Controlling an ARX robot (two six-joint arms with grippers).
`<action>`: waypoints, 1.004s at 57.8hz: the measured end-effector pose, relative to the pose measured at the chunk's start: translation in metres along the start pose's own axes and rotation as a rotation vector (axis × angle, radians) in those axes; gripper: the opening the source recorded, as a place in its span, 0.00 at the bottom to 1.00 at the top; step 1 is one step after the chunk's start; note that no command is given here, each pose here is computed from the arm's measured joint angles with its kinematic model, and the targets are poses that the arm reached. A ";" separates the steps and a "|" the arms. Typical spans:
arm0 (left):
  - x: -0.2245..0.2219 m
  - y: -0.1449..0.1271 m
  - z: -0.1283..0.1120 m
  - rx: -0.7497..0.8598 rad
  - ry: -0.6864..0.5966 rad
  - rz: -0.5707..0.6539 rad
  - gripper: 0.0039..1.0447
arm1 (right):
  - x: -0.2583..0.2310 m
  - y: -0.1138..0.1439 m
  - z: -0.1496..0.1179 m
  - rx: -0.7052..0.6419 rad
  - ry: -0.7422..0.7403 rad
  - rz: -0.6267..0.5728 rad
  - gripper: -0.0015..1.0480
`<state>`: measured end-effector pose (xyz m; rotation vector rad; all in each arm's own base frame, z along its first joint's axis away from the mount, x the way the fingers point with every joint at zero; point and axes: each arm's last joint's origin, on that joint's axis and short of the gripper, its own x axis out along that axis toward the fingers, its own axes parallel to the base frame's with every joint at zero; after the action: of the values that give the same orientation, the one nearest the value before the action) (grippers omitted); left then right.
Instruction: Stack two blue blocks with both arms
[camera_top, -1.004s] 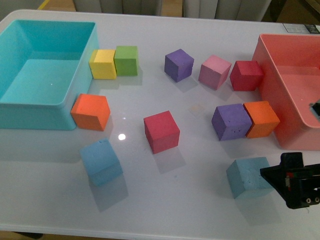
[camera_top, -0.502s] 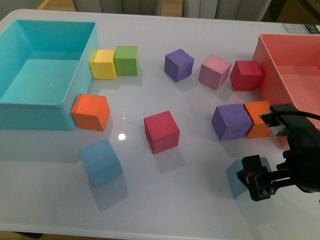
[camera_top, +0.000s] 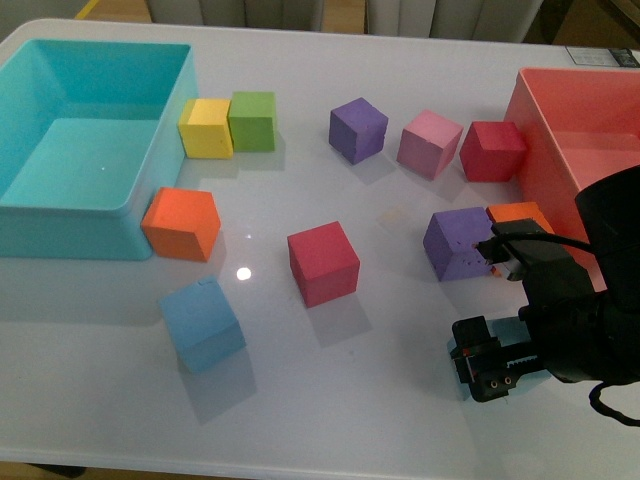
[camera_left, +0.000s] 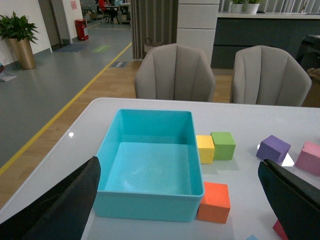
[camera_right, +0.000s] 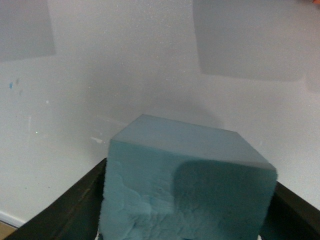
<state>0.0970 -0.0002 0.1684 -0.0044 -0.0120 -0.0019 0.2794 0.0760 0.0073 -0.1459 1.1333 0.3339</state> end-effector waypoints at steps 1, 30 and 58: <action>0.000 0.000 0.000 0.000 0.000 0.000 0.92 | 0.000 0.000 0.000 0.000 0.001 -0.001 0.62; 0.000 0.000 0.000 0.000 0.000 0.000 0.92 | -0.062 -0.007 0.102 0.027 -0.232 0.009 0.44; 0.000 0.000 0.000 0.000 0.000 0.000 0.92 | 0.008 0.037 0.221 -0.048 -0.215 0.033 0.43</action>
<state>0.0970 -0.0002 0.1684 -0.0044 -0.0120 -0.0019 0.4606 0.1747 0.0955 -0.1304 0.9164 0.3972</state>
